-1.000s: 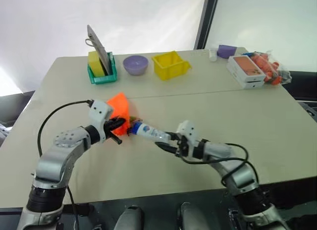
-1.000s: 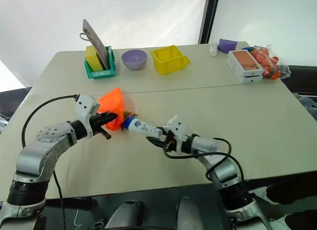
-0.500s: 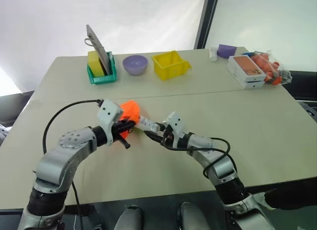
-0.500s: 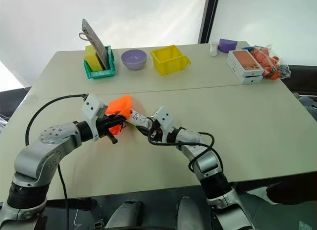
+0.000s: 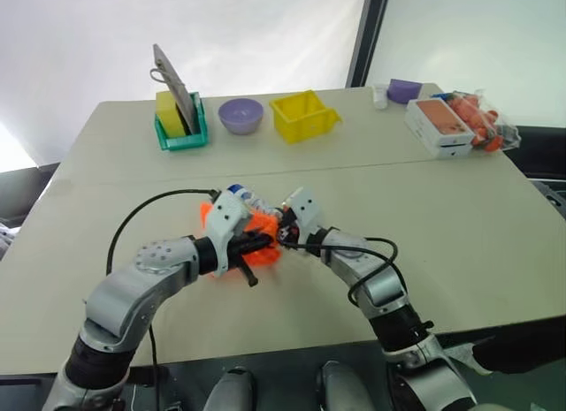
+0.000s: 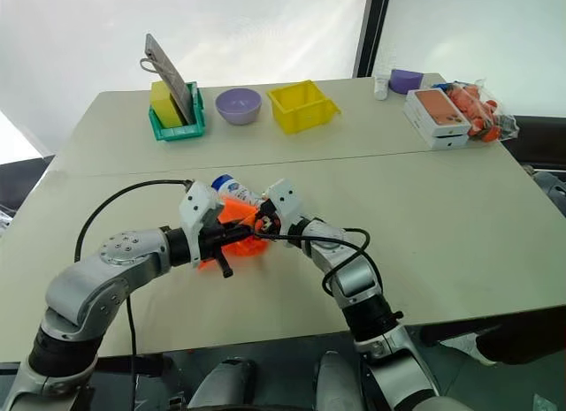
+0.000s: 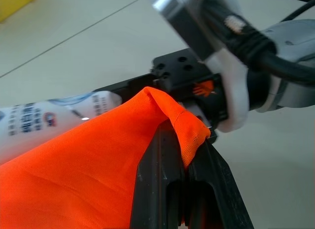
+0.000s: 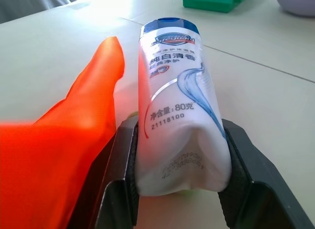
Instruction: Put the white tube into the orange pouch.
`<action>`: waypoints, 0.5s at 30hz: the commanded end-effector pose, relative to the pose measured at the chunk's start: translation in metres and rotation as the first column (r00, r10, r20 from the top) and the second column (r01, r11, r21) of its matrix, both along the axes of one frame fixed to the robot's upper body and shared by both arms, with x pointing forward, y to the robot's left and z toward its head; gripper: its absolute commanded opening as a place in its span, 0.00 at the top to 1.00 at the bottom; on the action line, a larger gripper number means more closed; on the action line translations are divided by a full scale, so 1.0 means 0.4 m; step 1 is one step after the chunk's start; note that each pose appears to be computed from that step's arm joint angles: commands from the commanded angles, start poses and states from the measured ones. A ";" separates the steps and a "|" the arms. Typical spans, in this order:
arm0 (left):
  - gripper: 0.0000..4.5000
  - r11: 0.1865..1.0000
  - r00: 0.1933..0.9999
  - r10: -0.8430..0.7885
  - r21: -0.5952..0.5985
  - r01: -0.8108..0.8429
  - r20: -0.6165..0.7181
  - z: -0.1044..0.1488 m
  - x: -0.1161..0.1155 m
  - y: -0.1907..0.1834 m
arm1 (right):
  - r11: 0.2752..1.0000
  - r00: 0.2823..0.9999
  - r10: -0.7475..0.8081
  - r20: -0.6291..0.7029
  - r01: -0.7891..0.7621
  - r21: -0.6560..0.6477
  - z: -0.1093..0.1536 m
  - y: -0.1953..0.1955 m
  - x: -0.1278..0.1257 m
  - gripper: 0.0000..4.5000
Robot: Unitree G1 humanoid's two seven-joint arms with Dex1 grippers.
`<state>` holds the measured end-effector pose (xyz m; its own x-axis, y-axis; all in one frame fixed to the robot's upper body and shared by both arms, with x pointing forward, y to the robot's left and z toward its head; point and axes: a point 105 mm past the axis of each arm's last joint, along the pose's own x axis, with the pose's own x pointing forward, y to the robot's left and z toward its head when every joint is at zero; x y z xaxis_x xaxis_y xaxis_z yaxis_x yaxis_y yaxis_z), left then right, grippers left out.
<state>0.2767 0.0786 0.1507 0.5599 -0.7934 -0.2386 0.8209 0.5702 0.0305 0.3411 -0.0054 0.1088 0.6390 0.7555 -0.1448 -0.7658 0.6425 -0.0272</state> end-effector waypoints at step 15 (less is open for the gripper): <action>1.00 0.968 0.994 0.082 -0.232 -0.097 -0.071 0.060 0.023 0.097 | 0.992 0.995 0.061 0.078 -0.052 -0.112 0.038 -0.251 -0.090 0.63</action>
